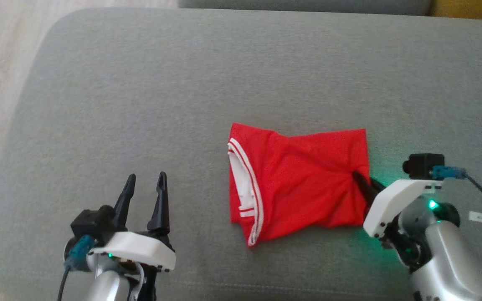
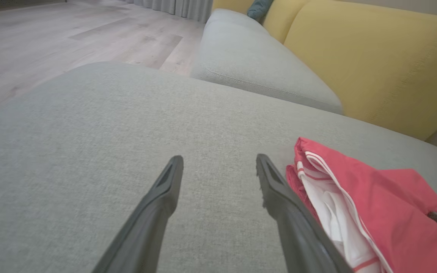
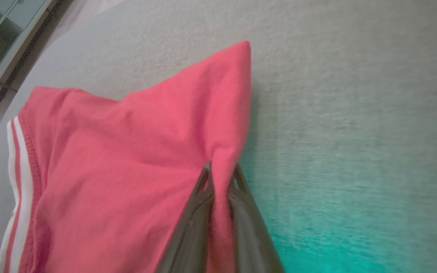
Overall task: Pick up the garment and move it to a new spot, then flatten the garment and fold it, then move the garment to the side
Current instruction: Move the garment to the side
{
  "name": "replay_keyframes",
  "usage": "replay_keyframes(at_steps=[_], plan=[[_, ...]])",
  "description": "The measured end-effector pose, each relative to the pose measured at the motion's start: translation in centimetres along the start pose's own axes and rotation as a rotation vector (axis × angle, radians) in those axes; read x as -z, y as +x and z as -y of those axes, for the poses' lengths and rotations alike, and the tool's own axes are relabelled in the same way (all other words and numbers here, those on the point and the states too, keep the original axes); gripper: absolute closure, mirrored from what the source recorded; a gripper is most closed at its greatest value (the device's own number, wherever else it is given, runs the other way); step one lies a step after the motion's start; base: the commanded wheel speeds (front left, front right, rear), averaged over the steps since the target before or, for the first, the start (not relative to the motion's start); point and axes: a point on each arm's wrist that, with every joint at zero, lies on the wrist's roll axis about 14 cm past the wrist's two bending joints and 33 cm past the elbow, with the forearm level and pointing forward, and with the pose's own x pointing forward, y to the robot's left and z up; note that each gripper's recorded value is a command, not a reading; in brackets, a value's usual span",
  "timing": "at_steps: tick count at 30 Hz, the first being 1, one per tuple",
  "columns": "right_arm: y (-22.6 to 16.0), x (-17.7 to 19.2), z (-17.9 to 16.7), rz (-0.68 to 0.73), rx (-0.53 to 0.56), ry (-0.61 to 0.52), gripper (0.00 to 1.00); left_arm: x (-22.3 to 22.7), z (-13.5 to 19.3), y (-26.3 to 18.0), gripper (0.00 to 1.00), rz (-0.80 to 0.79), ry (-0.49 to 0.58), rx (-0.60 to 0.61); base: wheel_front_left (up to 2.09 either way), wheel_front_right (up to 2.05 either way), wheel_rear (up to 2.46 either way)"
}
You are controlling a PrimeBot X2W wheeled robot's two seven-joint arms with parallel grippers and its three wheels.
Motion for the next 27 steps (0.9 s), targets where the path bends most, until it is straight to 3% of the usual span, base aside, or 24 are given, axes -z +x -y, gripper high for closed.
replay_keyframes(at_steps=[10, 17, 22, 27], plan=[[-6.0, -5.6, 8.5, 0.21, 0.216, -0.007, 1.0, 1.1, 5.3, 2.1, 0.0, -0.028, 0.016, 0.178, 0.0, 0.0, 0.0], [-11.4, -6.4, 13.9, 0.303, 0.386, 0.046, 1.0, 2.2, 11.0, 4.9, 0.0, -0.047, 0.016, 0.359, 0.0, 0.0, 0.0], [-12.9, -6.6, 15.8, 0.334, 0.456, 0.075, 1.0, 3.5, 14.4, 6.7, 0.0, -0.072, 0.006, 0.461, 0.0, 0.0, 0.0], [-12.8, -5.6, 16.5, 0.323, 0.48, 0.101, 1.0, 5.3, 15.7, 7.0, 0.0, -0.118, -0.008, 0.501, 0.0, 0.0, 0.0]])
